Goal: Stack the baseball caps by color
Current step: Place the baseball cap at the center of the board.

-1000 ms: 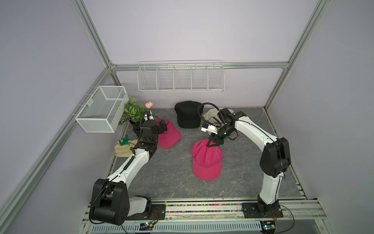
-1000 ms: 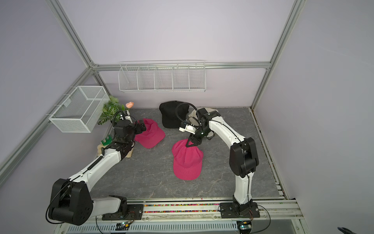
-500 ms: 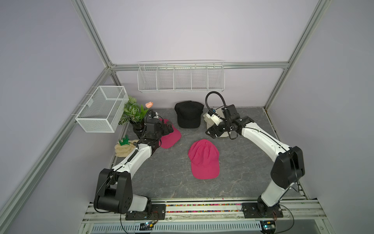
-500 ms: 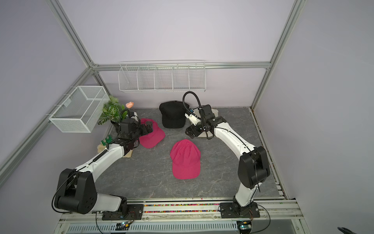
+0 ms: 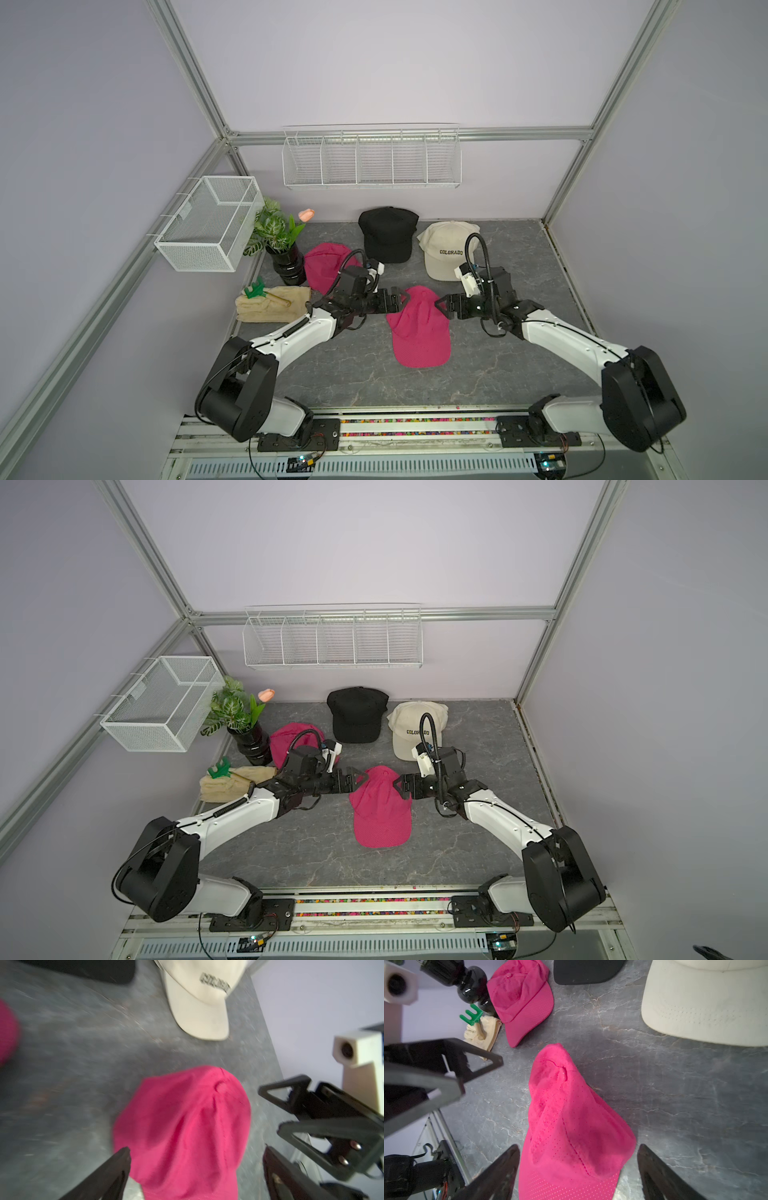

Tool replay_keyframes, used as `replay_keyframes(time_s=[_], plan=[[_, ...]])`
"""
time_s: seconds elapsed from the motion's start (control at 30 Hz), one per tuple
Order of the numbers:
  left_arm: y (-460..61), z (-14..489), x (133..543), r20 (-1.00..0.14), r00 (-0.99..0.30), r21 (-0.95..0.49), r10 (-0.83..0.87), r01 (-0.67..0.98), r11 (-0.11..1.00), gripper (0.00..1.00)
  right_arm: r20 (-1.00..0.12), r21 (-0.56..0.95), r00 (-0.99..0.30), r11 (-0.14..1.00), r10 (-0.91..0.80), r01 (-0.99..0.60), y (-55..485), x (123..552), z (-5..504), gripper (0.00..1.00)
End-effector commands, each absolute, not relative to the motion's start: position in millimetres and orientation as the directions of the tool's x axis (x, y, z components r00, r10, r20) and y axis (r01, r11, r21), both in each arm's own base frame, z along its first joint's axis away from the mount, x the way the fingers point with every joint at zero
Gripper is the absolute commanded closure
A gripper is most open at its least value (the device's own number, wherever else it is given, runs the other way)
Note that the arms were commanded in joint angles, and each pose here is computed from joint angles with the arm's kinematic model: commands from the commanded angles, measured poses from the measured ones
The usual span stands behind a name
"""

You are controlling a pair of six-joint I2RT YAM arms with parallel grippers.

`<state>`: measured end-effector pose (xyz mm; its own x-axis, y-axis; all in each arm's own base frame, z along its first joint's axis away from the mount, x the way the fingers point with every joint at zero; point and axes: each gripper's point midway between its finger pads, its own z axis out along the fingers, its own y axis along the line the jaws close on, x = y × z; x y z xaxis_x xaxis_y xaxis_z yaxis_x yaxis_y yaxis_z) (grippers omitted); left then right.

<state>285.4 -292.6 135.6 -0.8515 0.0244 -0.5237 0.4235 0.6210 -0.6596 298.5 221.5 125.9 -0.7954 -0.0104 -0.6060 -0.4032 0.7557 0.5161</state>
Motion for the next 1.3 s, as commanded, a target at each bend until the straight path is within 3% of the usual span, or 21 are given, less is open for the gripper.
replay_keyframes(time_s=[0.0, 0.2, 0.47, 0.93, 1.13, 1.27], plan=[[-323.4, 141.6, 254.4, -0.486, -0.862, -0.733, 0.145, 0.492, 0.471, 0.00, -0.618, 0.574, -0.785, 0.701, 0.032, -0.424, 226.5, 289.2, 135.2, 0.11], [-318.5, 117.0, 280.9, -0.495, -0.865, -0.680, 0.080, 0.444, 0.583, 0.00, -0.585, 0.613, -0.811, 0.644, -0.020, -0.458, 232.4, 266.6, 116.4, 0.11], [-312.1, 90.1, 299.1, -0.504, -0.864, -0.676, 0.013, 0.404, 0.616, 0.00, -0.509, 0.652, -0.860, 0.639, -0.032, -0.409, 243.8, 269.9, 89.0, 0.11], [-306.1, 110.9, 342.6, -0.583, -0.808, -0.625, -0.080, 0.384, 0.679, 0.00, -0.668, 0.575, -0.729, 0.726, 0.150, -0.377, 233.3, 342.3, 113.1, 0.11], [-259.7, 152.8, 372.1, -0.608, -0.720, -0.635, -0.335, 0.188, 0.749, 0.00, -0.676, 0.569, -0.652, 0.805, 0.344, -0.166, 195.5, 360.7, 123.8, 0.11], [-208.6, 156.0, 389.6, -0.577, -0.565, -0.663, -0.590, -0.098, 0.742, 0.00, -0.635, 0.651, -0.558, 0.759, 0.535, -0.013, 176.4, 379.1, 139.9, 0.11]])
